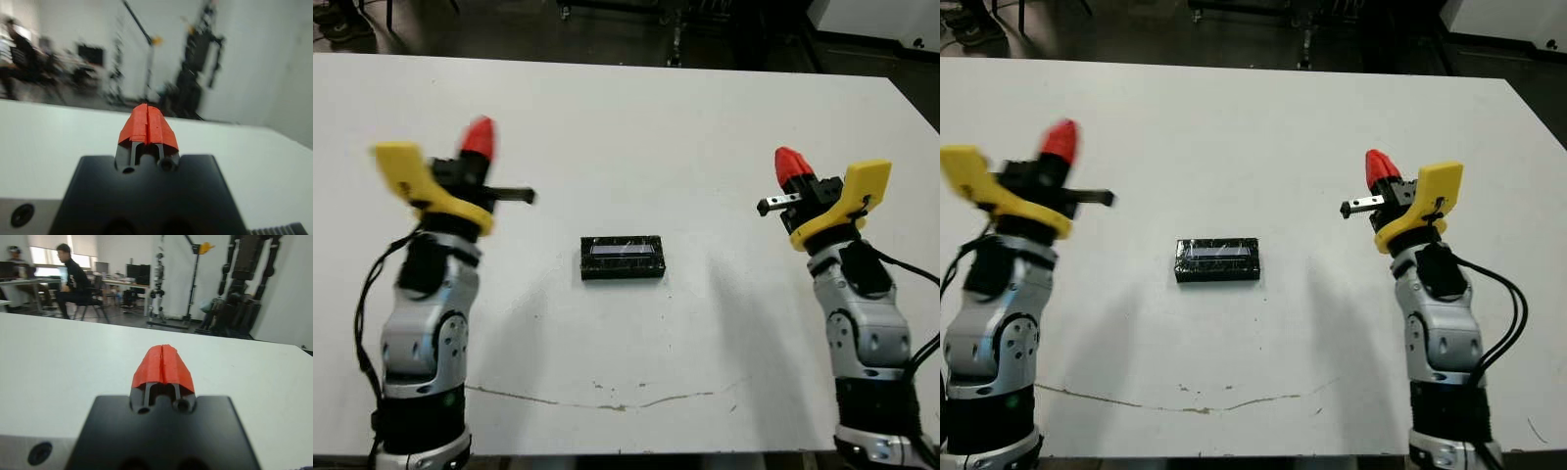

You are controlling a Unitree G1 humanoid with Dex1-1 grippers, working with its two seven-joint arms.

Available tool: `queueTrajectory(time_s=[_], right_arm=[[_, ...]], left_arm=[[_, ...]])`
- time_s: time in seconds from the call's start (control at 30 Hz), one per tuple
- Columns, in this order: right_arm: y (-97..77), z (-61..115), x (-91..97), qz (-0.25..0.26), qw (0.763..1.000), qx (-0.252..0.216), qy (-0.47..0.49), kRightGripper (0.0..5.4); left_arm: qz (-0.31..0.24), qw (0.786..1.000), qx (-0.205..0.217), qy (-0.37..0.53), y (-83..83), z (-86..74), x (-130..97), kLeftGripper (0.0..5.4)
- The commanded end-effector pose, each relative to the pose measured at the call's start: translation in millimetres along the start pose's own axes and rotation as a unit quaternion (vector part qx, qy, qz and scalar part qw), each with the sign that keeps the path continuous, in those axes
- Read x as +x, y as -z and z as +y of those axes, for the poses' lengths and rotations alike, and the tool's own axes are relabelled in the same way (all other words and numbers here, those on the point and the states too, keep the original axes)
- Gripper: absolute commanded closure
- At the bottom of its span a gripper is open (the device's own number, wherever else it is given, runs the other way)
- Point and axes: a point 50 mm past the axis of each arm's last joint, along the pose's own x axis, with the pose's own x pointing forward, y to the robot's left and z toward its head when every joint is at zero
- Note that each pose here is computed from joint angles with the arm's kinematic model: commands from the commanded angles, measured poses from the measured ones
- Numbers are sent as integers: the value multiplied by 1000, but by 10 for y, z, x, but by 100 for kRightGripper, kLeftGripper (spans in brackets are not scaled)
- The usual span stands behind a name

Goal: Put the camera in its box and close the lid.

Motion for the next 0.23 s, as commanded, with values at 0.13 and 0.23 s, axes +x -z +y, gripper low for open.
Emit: queueTrajectory(time_s=[0.13,0.23], right_arm=[[22,55,35,14,999,-35,25,540],[41,72,42,20,999,-31,26,540]], left_arm=[[-28,997,60,-42,137,166,-5,539],[-30,996,76,-47,180,181,18,539]])
